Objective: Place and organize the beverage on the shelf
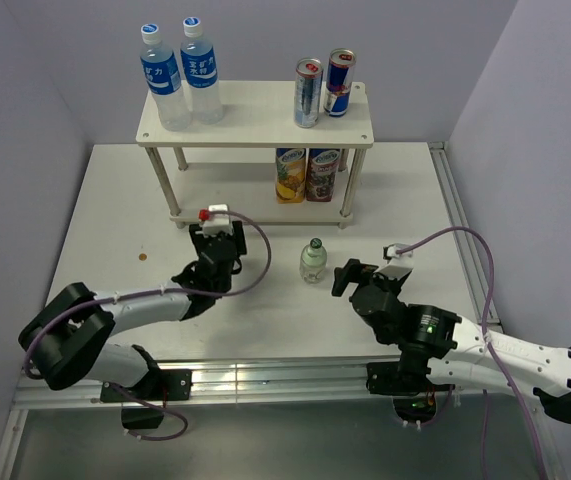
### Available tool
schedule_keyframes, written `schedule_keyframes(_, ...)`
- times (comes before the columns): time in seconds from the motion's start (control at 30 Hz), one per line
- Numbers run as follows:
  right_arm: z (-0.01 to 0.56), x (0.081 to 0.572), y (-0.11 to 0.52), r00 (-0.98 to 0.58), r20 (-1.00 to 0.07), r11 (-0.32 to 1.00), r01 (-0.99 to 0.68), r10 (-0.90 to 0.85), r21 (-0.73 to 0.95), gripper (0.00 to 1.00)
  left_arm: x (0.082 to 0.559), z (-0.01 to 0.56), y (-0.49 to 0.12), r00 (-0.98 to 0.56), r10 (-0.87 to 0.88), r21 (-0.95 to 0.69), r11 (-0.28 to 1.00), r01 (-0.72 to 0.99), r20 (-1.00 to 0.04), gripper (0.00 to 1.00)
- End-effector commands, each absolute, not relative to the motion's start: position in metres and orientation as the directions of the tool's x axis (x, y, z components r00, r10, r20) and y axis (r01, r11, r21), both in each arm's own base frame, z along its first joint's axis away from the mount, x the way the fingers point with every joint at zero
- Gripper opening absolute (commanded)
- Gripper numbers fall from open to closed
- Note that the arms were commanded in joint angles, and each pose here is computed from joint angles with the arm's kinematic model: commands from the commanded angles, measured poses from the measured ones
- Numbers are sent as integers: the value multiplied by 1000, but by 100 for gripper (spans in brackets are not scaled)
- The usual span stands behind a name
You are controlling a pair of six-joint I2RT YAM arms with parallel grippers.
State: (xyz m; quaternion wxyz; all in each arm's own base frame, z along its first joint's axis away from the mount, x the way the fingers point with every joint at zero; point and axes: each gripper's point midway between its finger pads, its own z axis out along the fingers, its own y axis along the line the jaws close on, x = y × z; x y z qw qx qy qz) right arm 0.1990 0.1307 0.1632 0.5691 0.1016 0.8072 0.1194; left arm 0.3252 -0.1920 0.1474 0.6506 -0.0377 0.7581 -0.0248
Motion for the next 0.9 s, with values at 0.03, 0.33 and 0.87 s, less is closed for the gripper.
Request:
schedule_keyframes(0.03,166,200,132,-312,-893,942,26,324,333,99,384,216,-176,-5,-184,-183,982,-46,-983,0)
schedule_keyframes(0.33,166,200,131,-308,-891,939,25,334,343,99,449,247,-146,21,-163,-164,977,-134,-986,0)
schedule_keyframes(0.87,164,200,134,-319,-894,946,22,314,324,99,506,229,-110,12,-193,-192,963,-189,-981,0)
